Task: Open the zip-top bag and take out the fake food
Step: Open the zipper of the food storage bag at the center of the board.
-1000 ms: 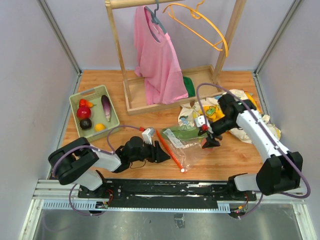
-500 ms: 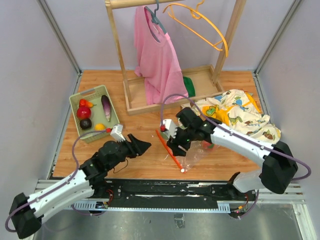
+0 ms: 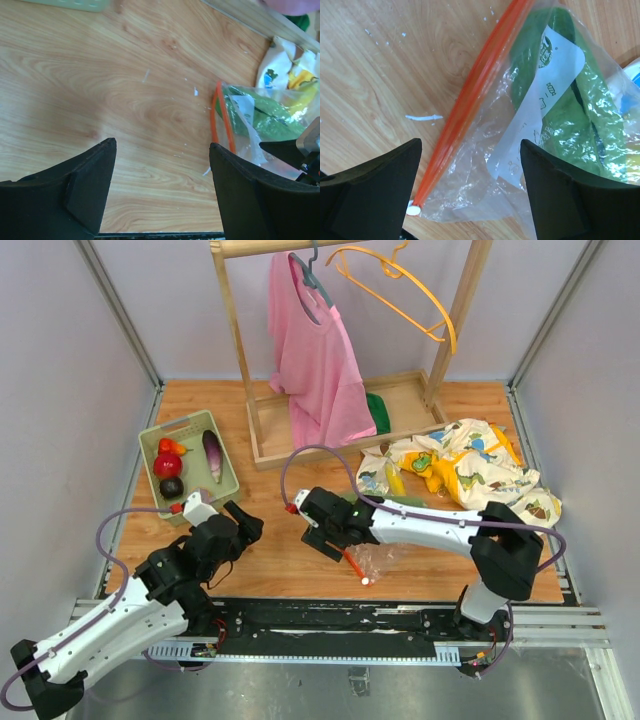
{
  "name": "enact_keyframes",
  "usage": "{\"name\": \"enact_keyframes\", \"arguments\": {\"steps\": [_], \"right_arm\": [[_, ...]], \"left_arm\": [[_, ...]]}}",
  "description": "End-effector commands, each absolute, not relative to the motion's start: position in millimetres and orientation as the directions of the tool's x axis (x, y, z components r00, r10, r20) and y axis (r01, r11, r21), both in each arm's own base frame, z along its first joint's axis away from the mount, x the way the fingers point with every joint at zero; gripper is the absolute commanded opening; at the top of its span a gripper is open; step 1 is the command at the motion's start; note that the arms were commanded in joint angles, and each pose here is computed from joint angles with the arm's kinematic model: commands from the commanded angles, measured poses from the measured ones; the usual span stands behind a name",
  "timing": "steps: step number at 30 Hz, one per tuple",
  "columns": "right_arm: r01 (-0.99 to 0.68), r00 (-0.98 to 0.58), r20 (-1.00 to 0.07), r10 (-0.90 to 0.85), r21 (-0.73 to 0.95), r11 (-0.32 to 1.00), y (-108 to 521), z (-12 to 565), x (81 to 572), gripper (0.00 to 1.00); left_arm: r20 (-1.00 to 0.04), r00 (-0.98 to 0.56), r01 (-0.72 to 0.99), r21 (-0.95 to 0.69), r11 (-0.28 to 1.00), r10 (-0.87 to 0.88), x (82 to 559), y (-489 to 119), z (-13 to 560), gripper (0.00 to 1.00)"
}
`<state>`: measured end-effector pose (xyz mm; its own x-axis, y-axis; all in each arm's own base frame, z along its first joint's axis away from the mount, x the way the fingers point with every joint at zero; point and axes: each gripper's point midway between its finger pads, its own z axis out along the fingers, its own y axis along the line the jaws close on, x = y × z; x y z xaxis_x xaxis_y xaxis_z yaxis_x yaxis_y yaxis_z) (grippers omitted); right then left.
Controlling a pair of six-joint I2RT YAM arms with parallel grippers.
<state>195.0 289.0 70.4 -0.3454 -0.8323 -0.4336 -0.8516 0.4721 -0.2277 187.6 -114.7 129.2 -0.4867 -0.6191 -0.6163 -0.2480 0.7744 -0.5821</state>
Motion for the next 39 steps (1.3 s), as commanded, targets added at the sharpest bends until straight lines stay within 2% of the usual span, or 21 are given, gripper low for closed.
{"name": "enact_keyframes", "arguments": {"steps": [1,10,18,20,24,26,29,32,35,39], "right_arm": [[-0.794,-0.36,-0.439,-0.823,-0.32,0.518,296.2,77.1,203.6,0.81],[-0.767,-0.375,-0.338,-0.863,-0.41,0.494,282.6,49.0,206.1,0.8],[-0.737,-0.359,-0.342,-0.868,-0.466,0.489,267.2,51.6,211.8,0.65],[-0.744,-0.35,-0.349,-0.869,-0.459,0.485,266.2,51.7,211.2,0.53],[-0.783,-0.353,-0.369,-0.86,-0.387,0.487,267.4,53.2,207.8,0.17],[-0.794,-0.37,-0.39,-0.843,-0.338,0.505,267.8,56.6,209.2,0.09],[-0.812,-0.396,-0.429,-0.812,-0.249,0.528,269.7,67.7,212.0,0.01],[-0.814,-0.448,-0.486,-0.751,-0.127,0.567,270.2,85.2,218.7,0.01],[-0.814,-0.473,-0.559,-0.681,-0.02,0.581,275.4,108.2,220.2,0.01],[-0.84,-0.448,-0.642,-0.622,0.066,0.538,283.4,135.7,209.7,0.01]], "left_arm": [[-0.657,-0.413,-0.348,-0.525,0.776,-0.63,189.1,-86.1,129.6,0.79],[-0.648,-0.37,-0.36,-0.561,0.746,-0.666,186.8,-77.6,135.6,0.78],[-0.632,-0.41,-0.312,-0.581,0.752,-0.658,190.0,-94.1,133.3,0.77],[-0.622,-0.426,-0.292,-0.593,0.751,-0.657,191.3,-101.5,132.0,0.76],[-0.595,-0.461,-0.25,-0.625,0.739,-0.659,192.8,-117.7,129.7,0.75],[-0.565,-0.489,-0.218,-0.659,0.72,-0.665,192.3,-130.3,128.1,0.74],[-0.501,-0.544,-0.133,-0.741,0.659,-0.673,191.1,-158.7,128.2,0.71],[-0.418,-0.604,0.015,-0.857,0.515,-0.678,188.6,-197.9,145.3,0.69],[-0.34,-0.641,0.09,-0.924,0.373,-0.688,186.2,-221.2,156.5,0.67],[-0.302,-0.659,0.144,-0.95,0.279,-0.689,191.1,-239.8,172.9,0.7]]}}
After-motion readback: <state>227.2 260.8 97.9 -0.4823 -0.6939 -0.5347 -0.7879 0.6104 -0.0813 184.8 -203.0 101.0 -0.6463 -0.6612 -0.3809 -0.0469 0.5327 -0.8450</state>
